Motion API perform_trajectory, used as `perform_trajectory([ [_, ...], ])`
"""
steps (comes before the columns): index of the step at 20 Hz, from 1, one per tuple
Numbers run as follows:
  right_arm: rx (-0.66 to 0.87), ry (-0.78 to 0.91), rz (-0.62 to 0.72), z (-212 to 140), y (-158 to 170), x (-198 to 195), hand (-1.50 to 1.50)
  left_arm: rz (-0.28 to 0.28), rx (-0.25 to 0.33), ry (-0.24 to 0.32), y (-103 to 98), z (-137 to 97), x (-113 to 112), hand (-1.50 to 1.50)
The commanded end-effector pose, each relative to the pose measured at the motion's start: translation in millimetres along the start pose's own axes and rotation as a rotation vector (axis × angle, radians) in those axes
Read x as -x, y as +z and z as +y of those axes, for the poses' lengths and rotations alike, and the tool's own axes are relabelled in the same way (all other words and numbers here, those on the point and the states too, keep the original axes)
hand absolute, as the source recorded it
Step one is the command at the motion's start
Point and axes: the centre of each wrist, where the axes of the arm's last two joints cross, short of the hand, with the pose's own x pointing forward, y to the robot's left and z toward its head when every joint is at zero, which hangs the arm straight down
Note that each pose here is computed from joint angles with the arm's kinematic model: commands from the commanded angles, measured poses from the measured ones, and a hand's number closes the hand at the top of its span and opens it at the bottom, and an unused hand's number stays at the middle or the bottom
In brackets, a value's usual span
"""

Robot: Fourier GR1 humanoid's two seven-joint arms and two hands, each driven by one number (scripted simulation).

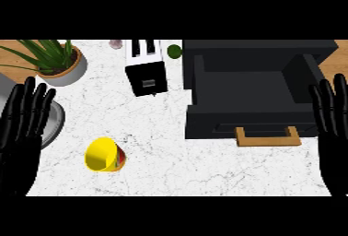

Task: Pick up the cup, place it into the drawer and close the drawer

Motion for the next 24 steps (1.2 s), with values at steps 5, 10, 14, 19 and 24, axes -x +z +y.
perform_trajectory([
  [5,-0.046,-0.010,0.063,4.5,0.6,1.9,-1.50,-0.071,0.092,0.096,15.8,-7.7,-17.4,-1.50],
  [10,-0.104,-0.127,0.123,9.1,-20.5,-2.1,-1.50,0.058,0.059,0.318,17.6,-29.8,6.7,-1.50],
  [14,-0.128,-0.110,0.132,4.4,-12.5,-2.8,-1.50,0.058,0.068,0.317,15.6,-53.2,-4.7,-1.50],
  [19,-0.103,-0.113,0.131,8.9,-10.6,6.9,-1.50,0.047,0.059,0.301,12.7,-48.7,3.5,-1.50],
  [24,-0.107,-0.117,0.126,12.4,-26.9,-0.2,-1.50,0.071,0.056,0.319,0.9,-47.3,8.4,-1.50],
])
